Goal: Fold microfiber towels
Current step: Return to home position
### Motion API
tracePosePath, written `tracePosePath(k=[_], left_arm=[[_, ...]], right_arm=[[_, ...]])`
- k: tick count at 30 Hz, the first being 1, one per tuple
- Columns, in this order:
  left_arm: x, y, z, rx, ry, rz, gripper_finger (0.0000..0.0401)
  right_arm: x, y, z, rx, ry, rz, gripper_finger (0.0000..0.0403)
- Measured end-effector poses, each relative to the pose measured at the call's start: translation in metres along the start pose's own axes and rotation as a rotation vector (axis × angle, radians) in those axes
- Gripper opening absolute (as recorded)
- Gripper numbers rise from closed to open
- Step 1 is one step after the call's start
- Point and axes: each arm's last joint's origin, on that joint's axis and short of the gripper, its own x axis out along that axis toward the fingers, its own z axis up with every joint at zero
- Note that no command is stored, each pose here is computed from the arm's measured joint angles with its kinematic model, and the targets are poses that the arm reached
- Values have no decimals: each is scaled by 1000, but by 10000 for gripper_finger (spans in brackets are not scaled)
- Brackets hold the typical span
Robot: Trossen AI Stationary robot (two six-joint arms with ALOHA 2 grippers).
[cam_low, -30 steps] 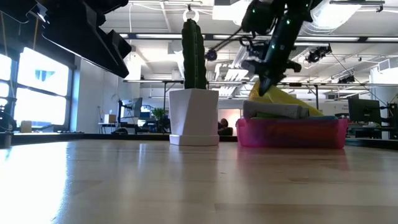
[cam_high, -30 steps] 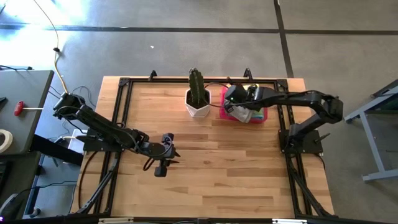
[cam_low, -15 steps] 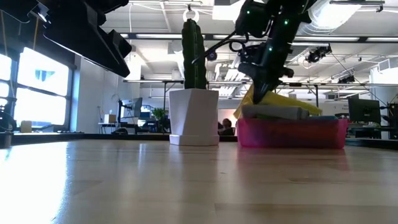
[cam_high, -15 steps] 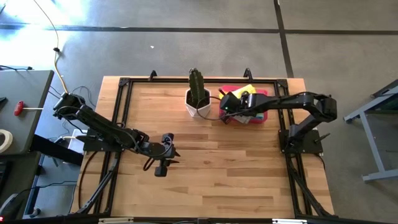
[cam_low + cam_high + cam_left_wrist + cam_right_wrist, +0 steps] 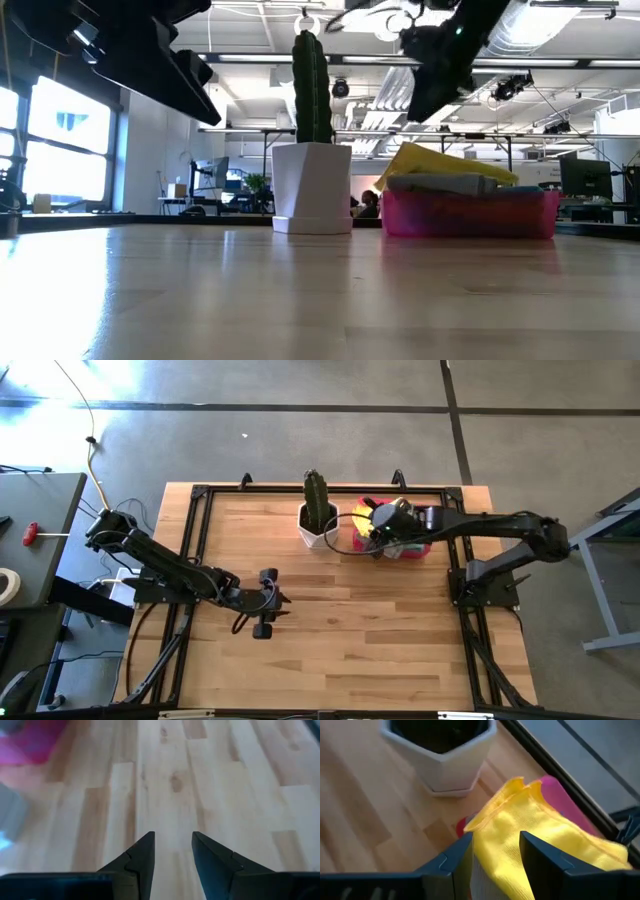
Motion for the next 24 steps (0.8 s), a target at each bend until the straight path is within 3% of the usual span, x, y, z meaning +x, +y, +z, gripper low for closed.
tracePosePath(k=[7,16,24], left_arm=[[-7,7,-1,74,2,150,119],[-57,25,-1,-25,-42,207,119],[-91,36,-4,-119,-136,196,119]], right_arm=[[-39,10,-14,-175,-42,54,154],[-44,31,-51,-326,-48,-34,154],[-25,17,-117,-242,-137,104,154]])
